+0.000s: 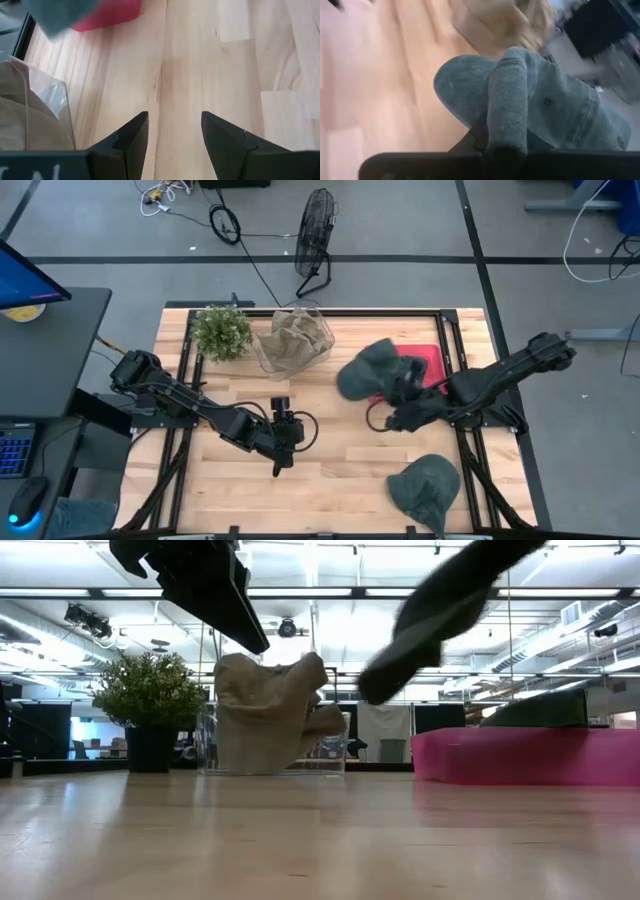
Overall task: Pick & Place hat
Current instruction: Put the left black cap into the red bin, then put the black cap into the red bin
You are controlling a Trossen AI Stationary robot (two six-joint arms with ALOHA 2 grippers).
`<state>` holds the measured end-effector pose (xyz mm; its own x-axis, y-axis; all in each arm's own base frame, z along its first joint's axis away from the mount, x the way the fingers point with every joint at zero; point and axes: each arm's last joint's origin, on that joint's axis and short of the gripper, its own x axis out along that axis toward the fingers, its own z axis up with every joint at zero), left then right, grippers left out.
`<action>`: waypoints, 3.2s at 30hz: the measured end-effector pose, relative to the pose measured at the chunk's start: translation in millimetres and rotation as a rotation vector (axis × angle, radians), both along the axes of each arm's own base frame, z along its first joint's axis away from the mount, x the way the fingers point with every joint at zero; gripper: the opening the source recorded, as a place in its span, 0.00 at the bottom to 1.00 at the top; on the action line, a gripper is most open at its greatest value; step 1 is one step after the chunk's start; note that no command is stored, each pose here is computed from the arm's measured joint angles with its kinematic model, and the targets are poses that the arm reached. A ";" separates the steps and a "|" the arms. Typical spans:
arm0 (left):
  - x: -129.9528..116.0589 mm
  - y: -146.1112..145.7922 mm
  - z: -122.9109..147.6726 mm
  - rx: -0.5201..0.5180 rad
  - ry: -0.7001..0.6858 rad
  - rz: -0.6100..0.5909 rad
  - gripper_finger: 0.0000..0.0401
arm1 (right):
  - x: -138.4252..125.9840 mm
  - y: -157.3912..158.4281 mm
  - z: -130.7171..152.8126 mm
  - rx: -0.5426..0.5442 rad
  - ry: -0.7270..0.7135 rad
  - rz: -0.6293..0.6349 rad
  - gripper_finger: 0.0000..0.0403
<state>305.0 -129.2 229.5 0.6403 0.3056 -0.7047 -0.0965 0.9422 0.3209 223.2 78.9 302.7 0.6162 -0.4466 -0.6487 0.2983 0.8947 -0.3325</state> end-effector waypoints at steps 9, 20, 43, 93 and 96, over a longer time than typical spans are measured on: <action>0.2 0.3 0.0 -0.001 0.000 0.001 0.47 | -46.5 -22.3 -8.1 -0.012 0.203 -0.263 0.03; 0.4 0.9 0.0 -0.006 -0.001 0.007 0.47 | -46.7 -21.9 -75.2 0.054 0.231 -0.275 0.03; 1.1 2.6 0.0 -0.036 -0.015 0.045 0.47 | -60.3 -31.4 -83.9 0.146 0.442 -0.338 0.48; 1.4 2.8 -0.2 -0.036 -0.015 0.045 0.47 | -23.5 -81.2 -54.4 0.311 0.292 -0.400 0.00; 1.4 2.8 -0.3 -0.036 -0.015 0.045 0.47 | -17.3 -65.3 -26.8 0.359 0.252 -0.288 0.00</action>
<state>306.3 -126.5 229.3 0.6371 0.3095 -0.7059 -0.1439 0.9475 0.2855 206.0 13.6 275.9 0.3065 -0.2976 -0.9041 0.4994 0.8589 -0.1134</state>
